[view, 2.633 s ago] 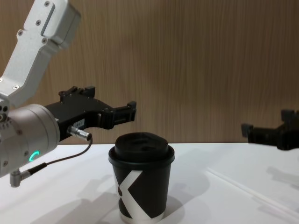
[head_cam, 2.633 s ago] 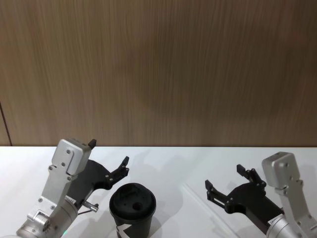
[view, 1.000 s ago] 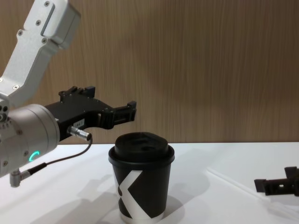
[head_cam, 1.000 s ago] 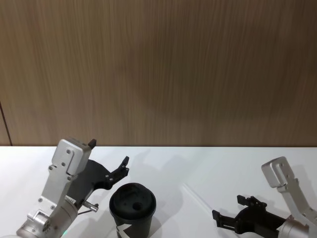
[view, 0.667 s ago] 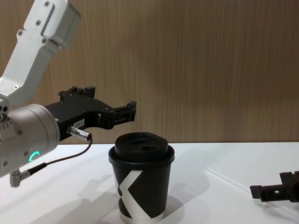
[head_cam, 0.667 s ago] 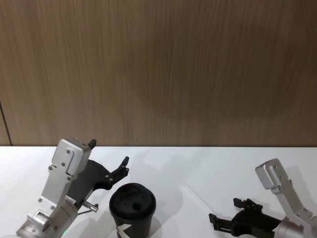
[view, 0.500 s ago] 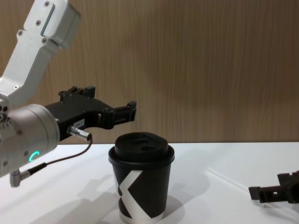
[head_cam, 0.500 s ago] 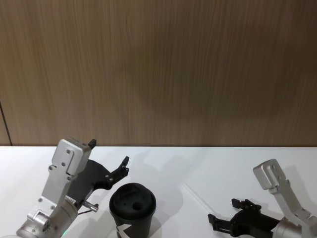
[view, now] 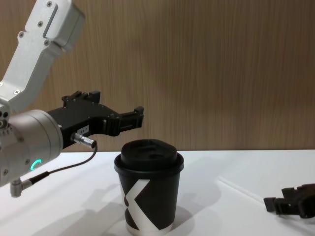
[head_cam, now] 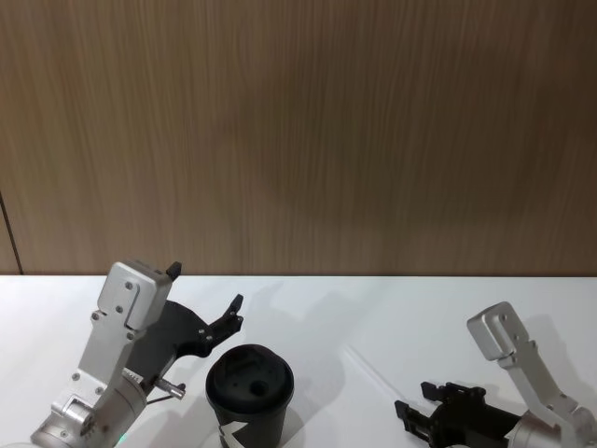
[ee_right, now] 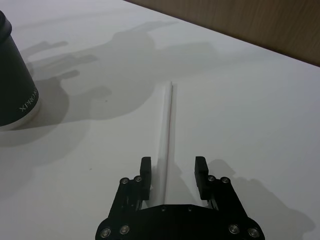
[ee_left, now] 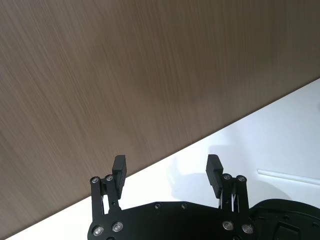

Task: Pick up the straw with one hand, pass it to the other hand, and insert it into the cup.

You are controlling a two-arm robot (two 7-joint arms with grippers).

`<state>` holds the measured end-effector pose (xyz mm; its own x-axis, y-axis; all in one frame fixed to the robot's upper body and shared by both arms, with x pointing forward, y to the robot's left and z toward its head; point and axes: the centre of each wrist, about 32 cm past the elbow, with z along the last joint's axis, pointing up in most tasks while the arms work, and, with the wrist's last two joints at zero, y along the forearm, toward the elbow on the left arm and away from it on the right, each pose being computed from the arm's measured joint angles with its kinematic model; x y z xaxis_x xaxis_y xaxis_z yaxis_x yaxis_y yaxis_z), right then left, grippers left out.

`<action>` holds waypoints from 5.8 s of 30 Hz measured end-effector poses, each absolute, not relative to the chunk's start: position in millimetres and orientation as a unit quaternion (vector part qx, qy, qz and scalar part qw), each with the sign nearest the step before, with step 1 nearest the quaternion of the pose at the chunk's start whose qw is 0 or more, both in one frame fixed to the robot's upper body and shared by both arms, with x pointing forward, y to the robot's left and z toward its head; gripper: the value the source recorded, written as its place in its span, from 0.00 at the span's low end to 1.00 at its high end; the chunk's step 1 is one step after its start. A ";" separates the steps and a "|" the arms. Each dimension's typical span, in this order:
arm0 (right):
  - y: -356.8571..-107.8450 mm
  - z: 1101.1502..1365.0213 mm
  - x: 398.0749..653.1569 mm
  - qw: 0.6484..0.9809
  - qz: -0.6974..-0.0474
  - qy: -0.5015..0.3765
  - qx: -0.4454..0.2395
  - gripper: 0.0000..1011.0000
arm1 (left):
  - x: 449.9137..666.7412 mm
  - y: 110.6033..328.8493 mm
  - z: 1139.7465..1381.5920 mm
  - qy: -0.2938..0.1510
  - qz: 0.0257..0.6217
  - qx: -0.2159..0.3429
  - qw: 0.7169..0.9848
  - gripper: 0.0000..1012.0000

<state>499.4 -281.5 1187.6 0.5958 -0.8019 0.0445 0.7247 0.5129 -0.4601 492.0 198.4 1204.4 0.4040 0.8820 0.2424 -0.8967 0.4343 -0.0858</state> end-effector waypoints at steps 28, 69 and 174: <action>-277.2 1188.5 501.4 0.869 -0.433 0.078 -0.224 0.00 | 492.0 198.4 1204.4 -0.126 0.531 0.029 0.837 0.99; -263.7 1233.0 485.2 0.886 -0.463 0.014 -0.007 0.00 | 491.8 199.1 1206.5 -0.127 0.529 0.026 0.838 0.99; -169.3 1255.2 481.2 0.918 -0.355 -0.019 0.174 0.00 | 526.3 211.0 1286.6 0.146 0.250 -0.292 0.911 0.99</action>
